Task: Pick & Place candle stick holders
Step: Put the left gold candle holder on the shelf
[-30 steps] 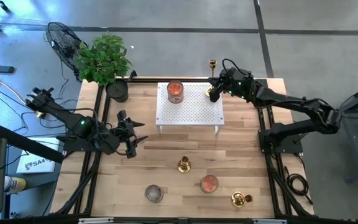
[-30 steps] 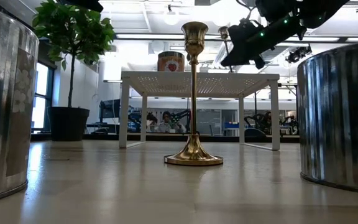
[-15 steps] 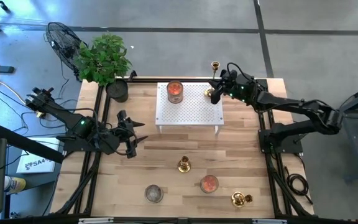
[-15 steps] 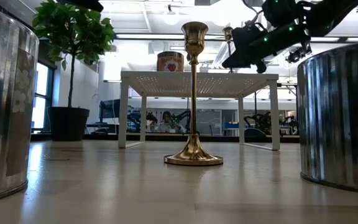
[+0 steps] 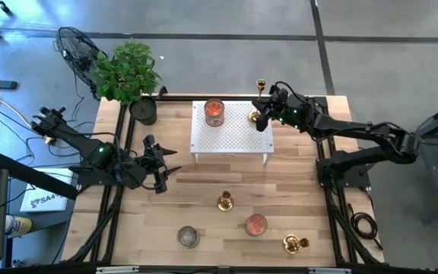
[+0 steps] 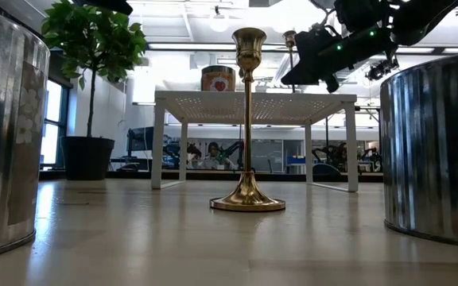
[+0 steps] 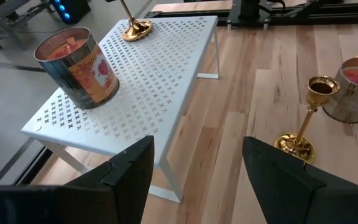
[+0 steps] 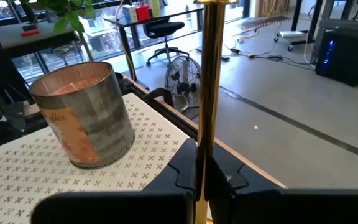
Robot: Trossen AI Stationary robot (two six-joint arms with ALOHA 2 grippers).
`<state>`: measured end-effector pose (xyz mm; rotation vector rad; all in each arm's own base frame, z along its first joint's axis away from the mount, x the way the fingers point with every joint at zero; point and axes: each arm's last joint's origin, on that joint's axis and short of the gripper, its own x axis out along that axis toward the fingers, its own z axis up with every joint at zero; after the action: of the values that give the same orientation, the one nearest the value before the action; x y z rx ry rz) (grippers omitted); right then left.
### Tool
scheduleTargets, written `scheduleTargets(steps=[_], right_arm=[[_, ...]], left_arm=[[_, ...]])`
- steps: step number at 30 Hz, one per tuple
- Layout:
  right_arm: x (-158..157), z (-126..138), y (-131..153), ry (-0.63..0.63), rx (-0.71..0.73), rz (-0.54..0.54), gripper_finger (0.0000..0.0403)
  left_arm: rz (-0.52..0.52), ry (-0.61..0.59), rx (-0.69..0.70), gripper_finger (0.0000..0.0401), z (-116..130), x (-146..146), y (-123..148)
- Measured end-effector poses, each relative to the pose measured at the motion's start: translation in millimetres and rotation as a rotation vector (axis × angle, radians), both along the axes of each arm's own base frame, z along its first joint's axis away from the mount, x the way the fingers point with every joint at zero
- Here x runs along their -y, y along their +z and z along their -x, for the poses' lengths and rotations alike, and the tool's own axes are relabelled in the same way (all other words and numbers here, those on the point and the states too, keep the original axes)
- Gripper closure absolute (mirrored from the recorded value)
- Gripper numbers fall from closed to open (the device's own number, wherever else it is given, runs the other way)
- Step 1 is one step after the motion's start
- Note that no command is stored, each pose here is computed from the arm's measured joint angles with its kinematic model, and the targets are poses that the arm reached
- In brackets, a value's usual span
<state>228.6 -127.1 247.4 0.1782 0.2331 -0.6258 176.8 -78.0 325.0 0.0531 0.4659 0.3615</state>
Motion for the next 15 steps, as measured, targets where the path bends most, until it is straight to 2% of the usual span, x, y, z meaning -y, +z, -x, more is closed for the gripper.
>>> scheduleTargets(steps=[5, 15], right_arm=[[-2.1, -0.9, -1.4, 0.006, -0.01, -0.005, 0.0382], [-3.7, -1.6, -4.1, 0.031, -0.02, -0.017, 0.0386]], left_arm=[[0.0, 0.0, 0.0, 0.0162, 0.0, 0.0, 0.0], [0.003, -0.004, -0.002, 0.0162, 0.0, 0.1, -0.2]])
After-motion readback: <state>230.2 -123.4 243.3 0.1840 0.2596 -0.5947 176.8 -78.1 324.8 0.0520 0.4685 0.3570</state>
